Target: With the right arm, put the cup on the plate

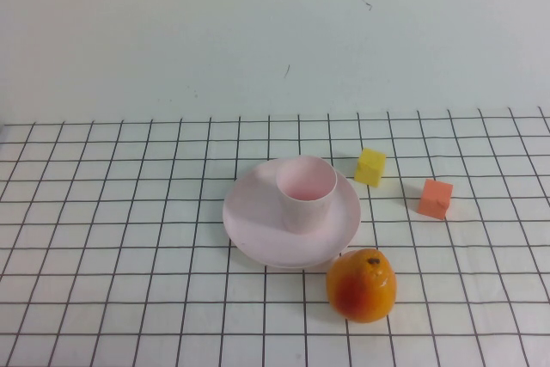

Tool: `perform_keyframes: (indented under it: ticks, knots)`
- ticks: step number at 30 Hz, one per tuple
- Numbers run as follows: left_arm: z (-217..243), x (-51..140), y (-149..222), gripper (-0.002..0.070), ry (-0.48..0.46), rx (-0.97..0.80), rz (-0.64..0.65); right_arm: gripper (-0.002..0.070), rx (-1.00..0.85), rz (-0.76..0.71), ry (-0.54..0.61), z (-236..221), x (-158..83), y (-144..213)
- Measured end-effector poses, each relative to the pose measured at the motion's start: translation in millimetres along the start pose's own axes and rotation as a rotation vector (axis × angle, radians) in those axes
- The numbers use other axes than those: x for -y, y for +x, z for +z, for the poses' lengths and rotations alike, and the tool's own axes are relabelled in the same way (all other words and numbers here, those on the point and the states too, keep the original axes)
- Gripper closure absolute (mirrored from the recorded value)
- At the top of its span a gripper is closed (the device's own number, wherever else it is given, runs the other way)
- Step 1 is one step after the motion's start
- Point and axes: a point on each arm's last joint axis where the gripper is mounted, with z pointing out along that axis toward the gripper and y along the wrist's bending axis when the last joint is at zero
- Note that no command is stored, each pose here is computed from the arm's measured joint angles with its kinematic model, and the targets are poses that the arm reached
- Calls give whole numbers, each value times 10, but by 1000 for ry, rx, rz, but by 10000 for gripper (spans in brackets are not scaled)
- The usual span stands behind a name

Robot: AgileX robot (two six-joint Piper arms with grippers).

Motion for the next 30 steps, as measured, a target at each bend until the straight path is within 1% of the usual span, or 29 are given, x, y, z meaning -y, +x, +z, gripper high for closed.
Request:
perform_keyframes:
  ticks: [1, 5, 12, 16, 21, 24, 26, 30]
  knots:
    - [0, 0, 0, 678, 0, 0, 0, 678, 10, 0, -12, 58, -41, 71]
    - [0, 0, 0, 678, 0, 0, 0, 678, -49, -17, -51, 280, -189, 427]
    - [0, 0, 0, 678, 0, 0, 0, 678, -165, -45, -84, 436, -320, 854]
    - [0, 0, 0, 678, 0, 0, 0, 678, -177, -59, -89, 465, -347, 943]
    - [0, 0, 0, 678, 0, 0, 0, 678, -144, -57, -86, 450, -342, 923]
    - [0, 0, 0, 678, 0, 0, 0, 678, -99, -51, -73, 397, -326, 917]
    - [0, 0, 0, 678, 0, 0, 0, 678, -71, -26, -38, 354, -290, 917]
    - [0, 0, 0, 678, 0, 0, 0, 678, -17, 92, 103, 241, -176, 943]
